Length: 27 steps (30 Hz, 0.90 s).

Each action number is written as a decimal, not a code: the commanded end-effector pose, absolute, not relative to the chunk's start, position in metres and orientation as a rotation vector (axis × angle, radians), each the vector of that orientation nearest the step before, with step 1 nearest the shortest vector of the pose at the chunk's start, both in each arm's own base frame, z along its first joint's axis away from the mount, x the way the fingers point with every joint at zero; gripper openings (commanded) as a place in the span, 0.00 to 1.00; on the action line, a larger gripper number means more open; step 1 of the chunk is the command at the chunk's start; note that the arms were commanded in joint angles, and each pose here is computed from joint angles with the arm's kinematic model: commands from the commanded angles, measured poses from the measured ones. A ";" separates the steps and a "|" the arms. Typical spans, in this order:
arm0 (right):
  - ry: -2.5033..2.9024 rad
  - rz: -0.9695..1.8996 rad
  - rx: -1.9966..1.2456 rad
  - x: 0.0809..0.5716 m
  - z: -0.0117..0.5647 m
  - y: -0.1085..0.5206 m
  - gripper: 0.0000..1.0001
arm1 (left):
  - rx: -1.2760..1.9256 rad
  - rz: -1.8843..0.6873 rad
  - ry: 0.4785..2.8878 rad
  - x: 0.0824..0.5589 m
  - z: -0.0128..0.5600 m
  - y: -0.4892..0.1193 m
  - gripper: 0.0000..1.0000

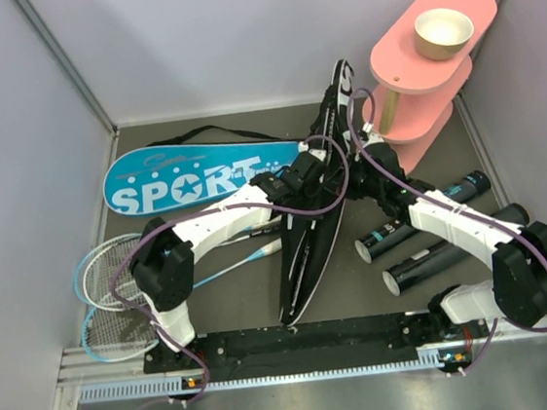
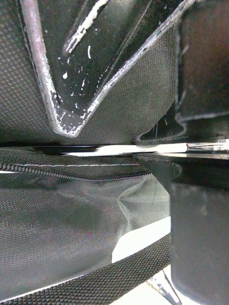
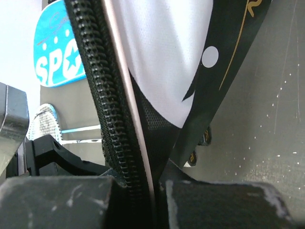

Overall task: Pack up the badminton gear
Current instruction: Place the racket in the racket bag.

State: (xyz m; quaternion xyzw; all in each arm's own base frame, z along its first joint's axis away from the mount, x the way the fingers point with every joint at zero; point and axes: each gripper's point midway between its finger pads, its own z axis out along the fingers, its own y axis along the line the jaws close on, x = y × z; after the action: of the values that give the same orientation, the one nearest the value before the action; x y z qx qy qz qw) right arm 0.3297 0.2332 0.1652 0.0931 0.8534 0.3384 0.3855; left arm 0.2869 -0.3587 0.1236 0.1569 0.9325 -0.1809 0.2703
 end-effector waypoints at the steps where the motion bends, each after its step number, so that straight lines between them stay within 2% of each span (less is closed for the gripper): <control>1: 2.086 1.036 0.104 0.318 0.212 0.260 0.00 | 0.353 -0.510 2.301 0.323 0.171 -0.368 0.16; 2: 2.094 1.028 0.099 0.319 0.210 0.260 0.00 | 0.395 -0.516 2.323 0.315 0.173 -0.364 0.31; 4: 2.097 1.011 0.081 0.319 0.209 0.258 0.00 | 0.417 -0.565 2.319 0.299 0.192 -0.357 0.47; 5: 2.113 0.987 0.077 0.319 0.207 0.255 0.00 | 0.453 -0.611 2.347 0.284 0.190 -0.354 0.53; 6: 2.119 0.946 0.079 0.321 0.206 0.251 0.00 | 0.475 -0.691 2.300 0.272 0.214 -0.352 0.55; 8: 2.119 0.884 0.052 0.324 0.208 0.245 0.00 | 0.523 -0.777 2.293 0.250 0.219 -0.346 0.59; 9: 2.139 0.846 0.052 0.324 0.204 0.240 0.00 | 0.527 -0.836 2.234 0.241 0.238 -0.342 0.59; 12: 2.135 0.820 0.036 0.324 0.210 0.236 0.00 | 0.522 -0.841 2.201 0.235 0.227 -0.330 0.58; 18: 2.124 0.841 0.040 0.322 0.218 0.238 0.00 | 0.645 -0.819 2.436 0.214 0.171 -0.337 0.56; 27: 2.128 0.834 0.033 0.320 0.218 0.235 0.00 | 0.627 -0.695 2.514 0.204 0.123 -0.322 0.53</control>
State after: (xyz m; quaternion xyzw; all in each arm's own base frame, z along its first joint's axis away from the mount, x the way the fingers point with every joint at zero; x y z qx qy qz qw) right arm 0.3039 0.2237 0.1552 0.0301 0.8929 0.2898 0.3432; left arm 0.2030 -0.3158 0.1165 0.2248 0.9206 -0.2445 0.2051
